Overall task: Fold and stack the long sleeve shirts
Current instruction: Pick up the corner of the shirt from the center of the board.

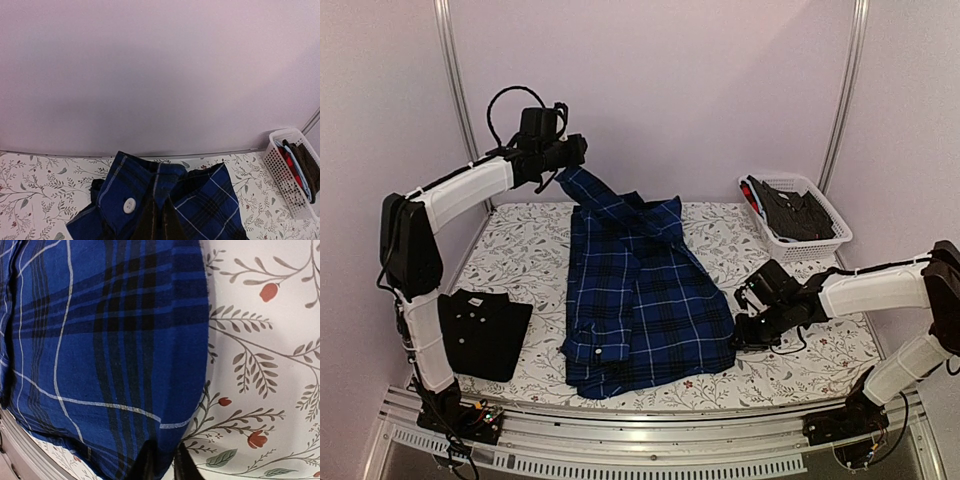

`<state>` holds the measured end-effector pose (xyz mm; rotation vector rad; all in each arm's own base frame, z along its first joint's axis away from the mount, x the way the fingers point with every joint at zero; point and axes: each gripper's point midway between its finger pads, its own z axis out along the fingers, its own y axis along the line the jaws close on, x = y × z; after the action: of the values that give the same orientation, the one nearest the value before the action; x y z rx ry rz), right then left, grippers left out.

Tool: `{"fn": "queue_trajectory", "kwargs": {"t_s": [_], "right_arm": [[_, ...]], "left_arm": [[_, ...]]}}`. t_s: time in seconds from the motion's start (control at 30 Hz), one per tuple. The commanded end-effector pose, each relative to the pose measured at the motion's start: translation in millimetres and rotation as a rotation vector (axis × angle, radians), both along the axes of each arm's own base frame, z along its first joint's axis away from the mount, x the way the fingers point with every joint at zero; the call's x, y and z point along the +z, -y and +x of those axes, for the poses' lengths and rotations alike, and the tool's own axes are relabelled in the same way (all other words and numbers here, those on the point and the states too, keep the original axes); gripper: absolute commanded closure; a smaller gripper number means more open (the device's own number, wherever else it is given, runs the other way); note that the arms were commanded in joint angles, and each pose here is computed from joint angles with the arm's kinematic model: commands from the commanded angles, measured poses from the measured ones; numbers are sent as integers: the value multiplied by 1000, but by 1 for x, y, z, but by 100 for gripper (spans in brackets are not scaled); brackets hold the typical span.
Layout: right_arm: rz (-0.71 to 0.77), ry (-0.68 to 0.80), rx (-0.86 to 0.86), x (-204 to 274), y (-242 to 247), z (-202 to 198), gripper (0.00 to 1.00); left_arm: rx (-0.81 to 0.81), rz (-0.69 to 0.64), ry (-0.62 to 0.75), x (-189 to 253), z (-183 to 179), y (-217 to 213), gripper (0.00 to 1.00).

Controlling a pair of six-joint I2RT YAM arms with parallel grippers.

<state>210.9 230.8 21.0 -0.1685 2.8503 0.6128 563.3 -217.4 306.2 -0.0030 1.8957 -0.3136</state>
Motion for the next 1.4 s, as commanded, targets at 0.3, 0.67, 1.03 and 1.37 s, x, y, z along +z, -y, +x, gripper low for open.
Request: {"fn": "queue_trajectory", "kwargs": {"t_s": [0.3, 0.67, 1.03, 1.37], "right_arm": [[-50, 19, 84, 59, -7, 0, 100], [-16, -139, 318, 46, -75, -43, 100], [33, -118, 370, 68, -110, -25, 100], [118, -212, 426, 22, -142, -23, 100]], "left_arm": [[23, -32, 125, 47, 14, -20, 100], [9, -53, 163, 58, 11, -33, 100], [-14, -56, 213, 75, 11, -41, 100], [-9, -72, 257, 89, 10, -46, 100]]}}
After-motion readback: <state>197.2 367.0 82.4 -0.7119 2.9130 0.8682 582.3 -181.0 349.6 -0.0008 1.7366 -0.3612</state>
